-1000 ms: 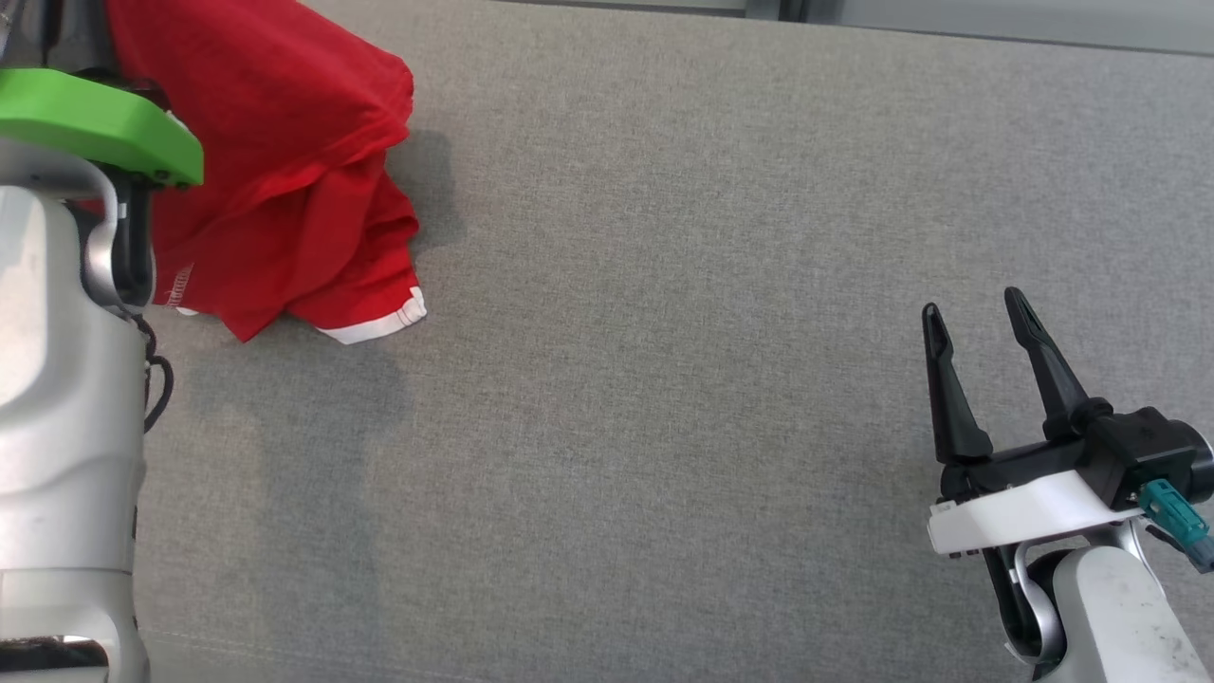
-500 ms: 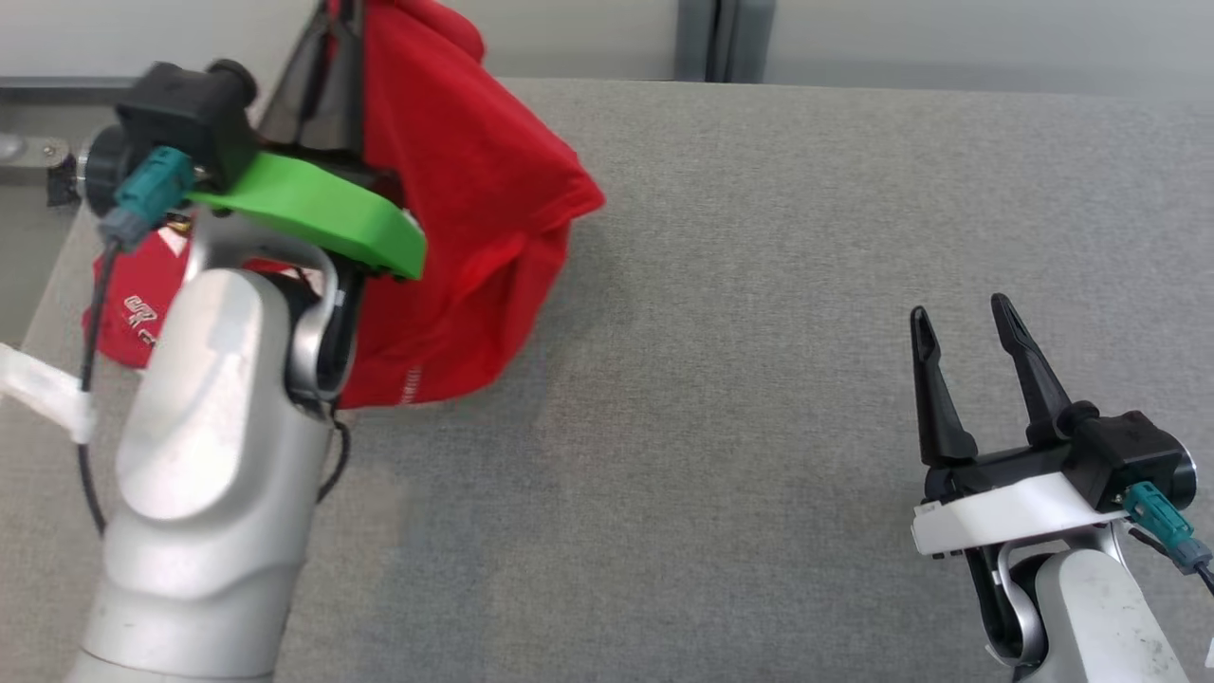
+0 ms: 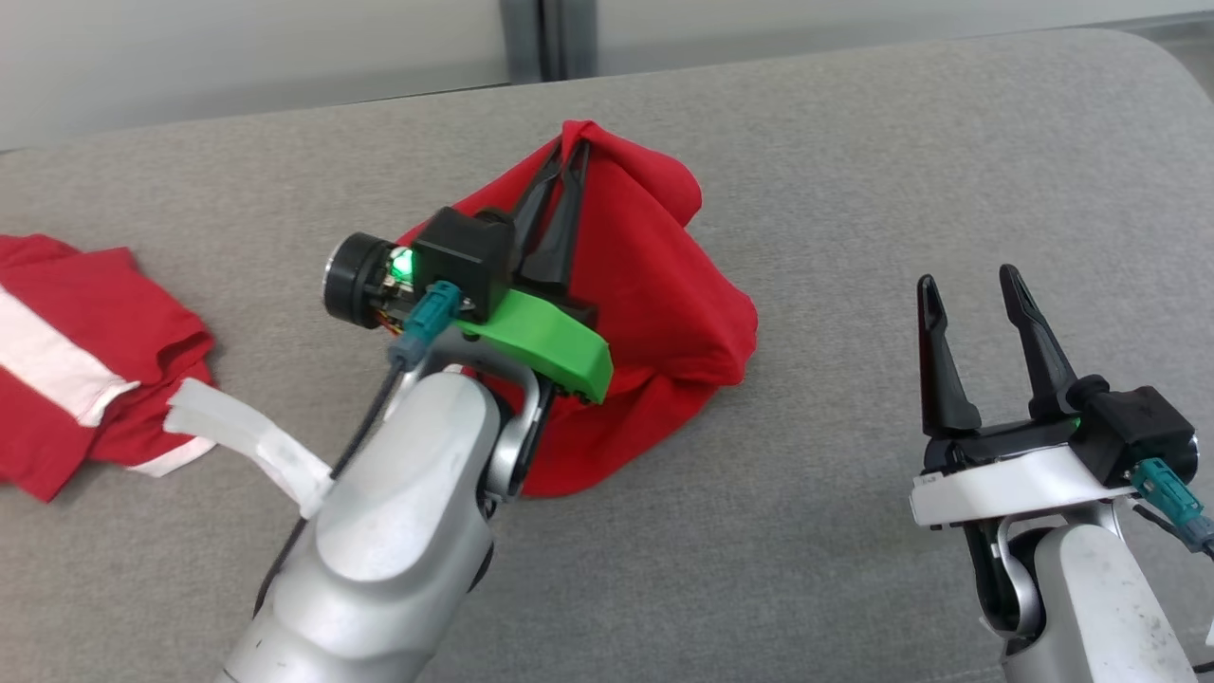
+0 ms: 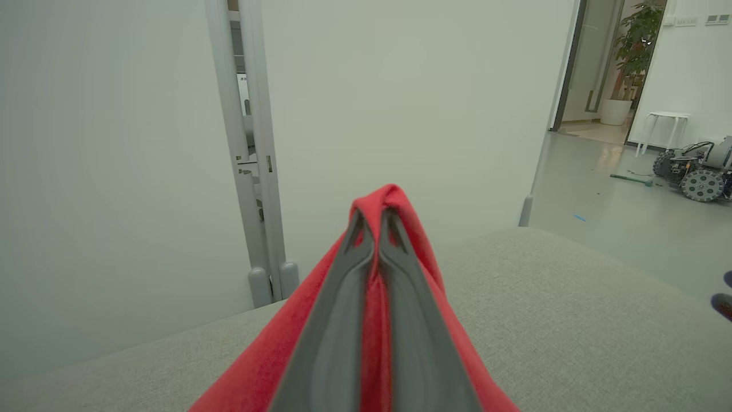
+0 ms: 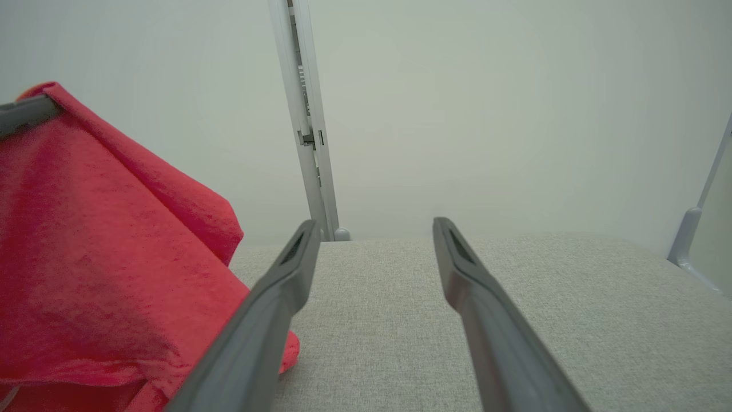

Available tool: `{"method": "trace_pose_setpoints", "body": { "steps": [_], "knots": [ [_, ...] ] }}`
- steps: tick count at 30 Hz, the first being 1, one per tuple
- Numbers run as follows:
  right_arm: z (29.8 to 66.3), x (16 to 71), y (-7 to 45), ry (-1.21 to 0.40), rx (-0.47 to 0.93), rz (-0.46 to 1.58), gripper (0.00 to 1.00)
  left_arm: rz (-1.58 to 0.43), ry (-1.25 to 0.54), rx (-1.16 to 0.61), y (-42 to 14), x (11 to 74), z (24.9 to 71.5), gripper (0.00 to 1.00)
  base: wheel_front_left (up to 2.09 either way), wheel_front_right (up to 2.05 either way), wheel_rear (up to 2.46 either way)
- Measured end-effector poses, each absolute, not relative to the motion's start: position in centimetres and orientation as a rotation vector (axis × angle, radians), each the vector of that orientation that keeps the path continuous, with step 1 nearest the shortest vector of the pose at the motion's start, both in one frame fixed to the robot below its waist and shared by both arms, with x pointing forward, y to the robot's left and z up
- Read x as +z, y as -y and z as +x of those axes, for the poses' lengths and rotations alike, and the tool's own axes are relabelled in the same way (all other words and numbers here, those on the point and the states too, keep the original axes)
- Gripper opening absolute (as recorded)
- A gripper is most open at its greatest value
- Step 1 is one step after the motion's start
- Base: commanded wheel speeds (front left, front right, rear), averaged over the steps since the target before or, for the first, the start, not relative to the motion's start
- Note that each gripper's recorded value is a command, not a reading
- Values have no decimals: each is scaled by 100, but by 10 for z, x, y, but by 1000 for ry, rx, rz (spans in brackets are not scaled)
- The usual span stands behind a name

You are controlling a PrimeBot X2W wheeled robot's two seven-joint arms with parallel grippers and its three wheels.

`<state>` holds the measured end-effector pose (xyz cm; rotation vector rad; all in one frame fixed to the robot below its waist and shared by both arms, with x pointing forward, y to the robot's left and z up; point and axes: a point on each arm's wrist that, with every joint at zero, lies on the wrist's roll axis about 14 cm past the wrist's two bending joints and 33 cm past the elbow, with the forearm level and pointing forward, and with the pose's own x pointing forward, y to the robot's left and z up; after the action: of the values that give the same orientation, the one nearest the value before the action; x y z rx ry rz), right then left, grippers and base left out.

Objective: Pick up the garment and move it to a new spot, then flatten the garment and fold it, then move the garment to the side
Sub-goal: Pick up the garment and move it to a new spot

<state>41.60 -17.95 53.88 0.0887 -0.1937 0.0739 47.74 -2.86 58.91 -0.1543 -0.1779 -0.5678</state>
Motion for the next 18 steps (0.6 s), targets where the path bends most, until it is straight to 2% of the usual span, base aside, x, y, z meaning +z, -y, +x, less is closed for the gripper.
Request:
{"method": "trace_pose_setpoints", "body": {
  "steps": [9,10,11,12,18],
  "knots": [
    [401,536,218,176,-36,80,100,-192,112,-672,106,569,486,0,0,0,0],
    [400,535,221,174,-45,81,100,-186,103,-685,112,566,487,33,0,0,0],
    [398,534,225,171,-59,79,100,-179,95,-699,119,561,488,49,0,0,0],
    [396,533,229,166,-71,78,100,-172,76,-714,126,555,488,100,0,0,0],
    [388,526,245,141,-119,72,100,-172,-19,-774,146,525,479,100,0,0,0]
  ]
}}
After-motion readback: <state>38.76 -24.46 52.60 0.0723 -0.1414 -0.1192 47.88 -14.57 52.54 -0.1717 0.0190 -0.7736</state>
